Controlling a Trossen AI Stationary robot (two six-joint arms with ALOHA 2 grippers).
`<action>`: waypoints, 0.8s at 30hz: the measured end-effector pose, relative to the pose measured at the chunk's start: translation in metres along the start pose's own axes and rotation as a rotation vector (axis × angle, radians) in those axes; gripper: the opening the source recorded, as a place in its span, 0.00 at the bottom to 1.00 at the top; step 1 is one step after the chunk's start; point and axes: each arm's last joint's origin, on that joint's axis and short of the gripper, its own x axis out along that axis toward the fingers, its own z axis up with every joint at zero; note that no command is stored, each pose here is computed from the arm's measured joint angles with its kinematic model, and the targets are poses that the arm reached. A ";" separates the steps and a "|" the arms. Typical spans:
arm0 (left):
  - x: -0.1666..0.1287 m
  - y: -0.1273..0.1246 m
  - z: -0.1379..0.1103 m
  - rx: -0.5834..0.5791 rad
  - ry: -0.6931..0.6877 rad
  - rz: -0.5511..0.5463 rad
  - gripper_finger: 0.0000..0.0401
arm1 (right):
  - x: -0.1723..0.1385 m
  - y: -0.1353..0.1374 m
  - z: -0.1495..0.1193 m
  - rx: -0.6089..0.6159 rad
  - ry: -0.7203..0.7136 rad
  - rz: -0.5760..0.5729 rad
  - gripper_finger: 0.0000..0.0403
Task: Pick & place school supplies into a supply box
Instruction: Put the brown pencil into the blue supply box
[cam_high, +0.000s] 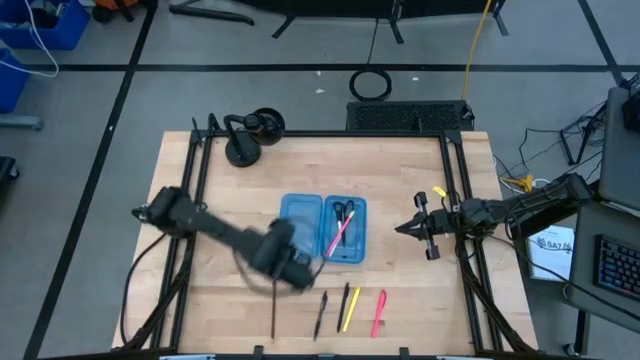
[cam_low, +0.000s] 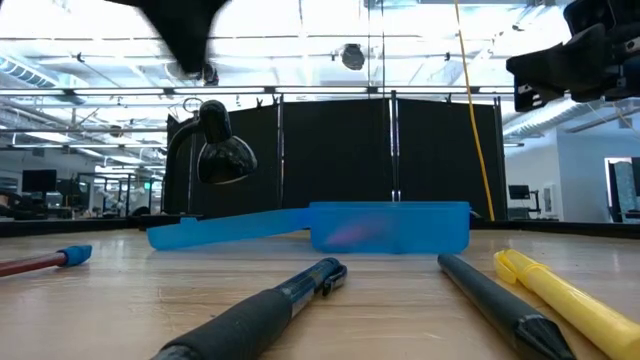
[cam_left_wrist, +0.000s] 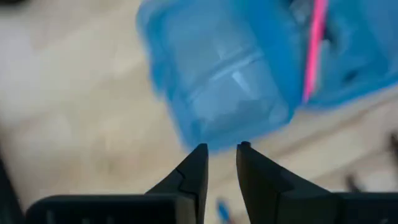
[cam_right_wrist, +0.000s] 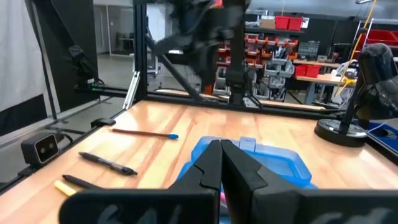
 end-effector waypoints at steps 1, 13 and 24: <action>0.005 0.002 -0.014 -0.029 0.014 0.021 0.21 | 0.000 0.000 -0.001 -0.001 0.007 0.000 0.00; 0.089 -0.002 -0.083 -0.129 0.254 -0.038 0.54 | 0.000 0.000 0.002 0.000 -0.024 -0.002 0.00; 0.101 -0.004 -0.086 -0.141 0.318 -0.083 0.77 | 0.000 0.000 0.002 -0.001 -0.023 -0.002 0.00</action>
